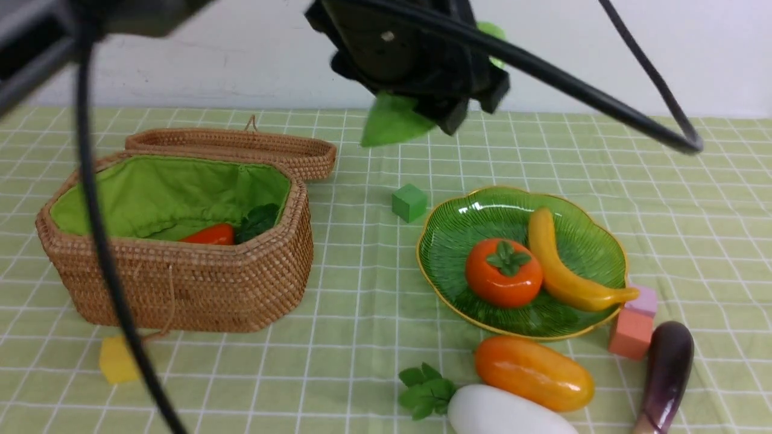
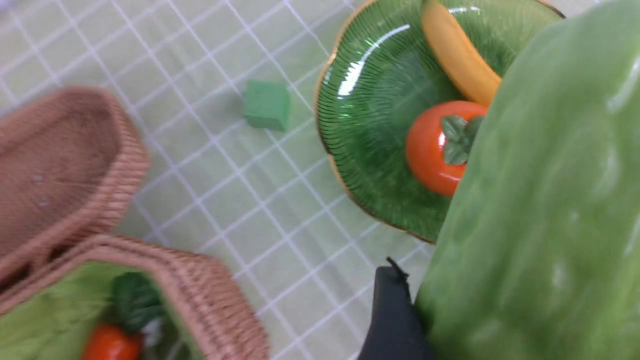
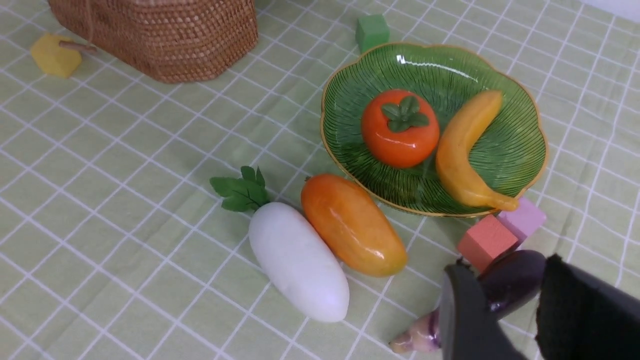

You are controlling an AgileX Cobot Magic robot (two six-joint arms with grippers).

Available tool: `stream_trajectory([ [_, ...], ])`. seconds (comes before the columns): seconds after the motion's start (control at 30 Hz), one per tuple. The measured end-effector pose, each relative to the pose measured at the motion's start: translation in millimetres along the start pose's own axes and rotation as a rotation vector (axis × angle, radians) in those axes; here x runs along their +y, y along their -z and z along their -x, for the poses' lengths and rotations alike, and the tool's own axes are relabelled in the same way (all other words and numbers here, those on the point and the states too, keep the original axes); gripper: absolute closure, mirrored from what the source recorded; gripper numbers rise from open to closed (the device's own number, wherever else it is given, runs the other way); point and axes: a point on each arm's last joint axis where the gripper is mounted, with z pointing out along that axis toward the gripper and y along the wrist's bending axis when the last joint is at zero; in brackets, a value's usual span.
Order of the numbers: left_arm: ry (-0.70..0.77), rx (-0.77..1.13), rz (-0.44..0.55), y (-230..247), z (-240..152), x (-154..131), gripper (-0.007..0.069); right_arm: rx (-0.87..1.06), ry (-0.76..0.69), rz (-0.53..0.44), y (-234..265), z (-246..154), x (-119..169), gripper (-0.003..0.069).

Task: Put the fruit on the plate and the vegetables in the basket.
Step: Take a chayote with your left arm and place it on the basket on the left.

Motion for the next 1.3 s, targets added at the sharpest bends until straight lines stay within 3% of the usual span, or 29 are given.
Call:
stream_trajectory([
  [0.23, -0.064, 0.056, 0.183, 43, -43, 65, 0.0167, -0.012, 0.000, -0.001, 0, 1, 0, 0.0427],
  [0.4, -0.159, 0.228, 0.226, 15, -82, 103, 0.0167, -0.148, 0.006, -0.001, 1, 13, 0, 0.0427],
  [0.63, -0.167, 0.263, 0.257, -48, -105, 141, 0.0167, -0.237, -0.026, 0.043, 3, 21, 4, 0.0427],
  [0.87, -0.162, 0.303, 0.261, -71, -112, 152, 0.0154, -0.218, -0.040, 0.063, 2, 20, 5, 0.0427],
  [1.0, -0.163, 0.293, 0.267, -67, -111, 152, 0.0013, -0.219, -0.047, 0.071, 2, 20, 6, 0.0427],
  [1.1, -0.162, 0.269, 0.278, -56, -109, 151, -0.0036, -0.219, -0.050, 0.075, 2, 20, 6, 0.0429],
  [1.23, -0.155, 0.208, 0.298, -31, -103, 148, -0.0022, -0.202, -0.052, 0.081, 1, 20, 7, 0.0442],
  [1.3, -0.114, 0.143, 0.304, -7, -98, 139, 0.0029, -0.165, -0.051, 0.085, -2, 21, 7, 0.0458],
])
